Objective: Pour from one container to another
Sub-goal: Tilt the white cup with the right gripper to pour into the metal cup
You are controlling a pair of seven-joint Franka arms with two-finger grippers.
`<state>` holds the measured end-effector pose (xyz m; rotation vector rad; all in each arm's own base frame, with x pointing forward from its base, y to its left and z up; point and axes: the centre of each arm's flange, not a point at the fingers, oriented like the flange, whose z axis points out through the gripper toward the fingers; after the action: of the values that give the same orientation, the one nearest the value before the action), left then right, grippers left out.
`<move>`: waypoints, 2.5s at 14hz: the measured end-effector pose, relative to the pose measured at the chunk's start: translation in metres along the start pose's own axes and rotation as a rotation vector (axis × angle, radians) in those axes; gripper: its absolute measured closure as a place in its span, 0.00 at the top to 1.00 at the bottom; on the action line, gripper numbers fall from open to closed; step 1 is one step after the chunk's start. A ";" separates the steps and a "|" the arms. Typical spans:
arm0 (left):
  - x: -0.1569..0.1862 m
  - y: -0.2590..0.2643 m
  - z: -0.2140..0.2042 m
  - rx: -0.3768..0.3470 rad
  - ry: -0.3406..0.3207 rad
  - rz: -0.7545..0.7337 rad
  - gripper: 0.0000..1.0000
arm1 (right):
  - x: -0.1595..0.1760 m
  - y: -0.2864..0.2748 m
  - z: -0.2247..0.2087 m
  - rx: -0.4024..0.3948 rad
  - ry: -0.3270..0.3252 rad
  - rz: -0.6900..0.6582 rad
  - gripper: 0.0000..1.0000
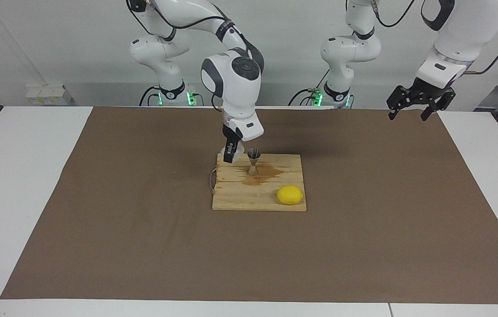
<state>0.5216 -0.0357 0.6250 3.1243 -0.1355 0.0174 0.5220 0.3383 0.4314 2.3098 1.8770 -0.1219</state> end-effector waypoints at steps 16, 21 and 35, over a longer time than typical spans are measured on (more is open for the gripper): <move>0.000 -0.008 -0.006 0.000 0.015 -0.014 1.00 | 0.038 -0.022 0.002 -0.179 -0.173 -0.111 0.55; 0.000 -0.028 -0.014 -0.005 0.032 0.029 1.00 | 0.054 -0.038 0.000 -0.255 -0.214 -0.143 0.55; -0.001 -0.043 -0.016 -0.002 0.073 0.028 1.00 | 0.069 -0.063 0.018 -0.414 -0.334 -0.196 0.55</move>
<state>0.5243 0.0070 0.6402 3.1150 -0.1773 0.1315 0.4756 0.4147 0.3979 1.7166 1.7546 -0.1196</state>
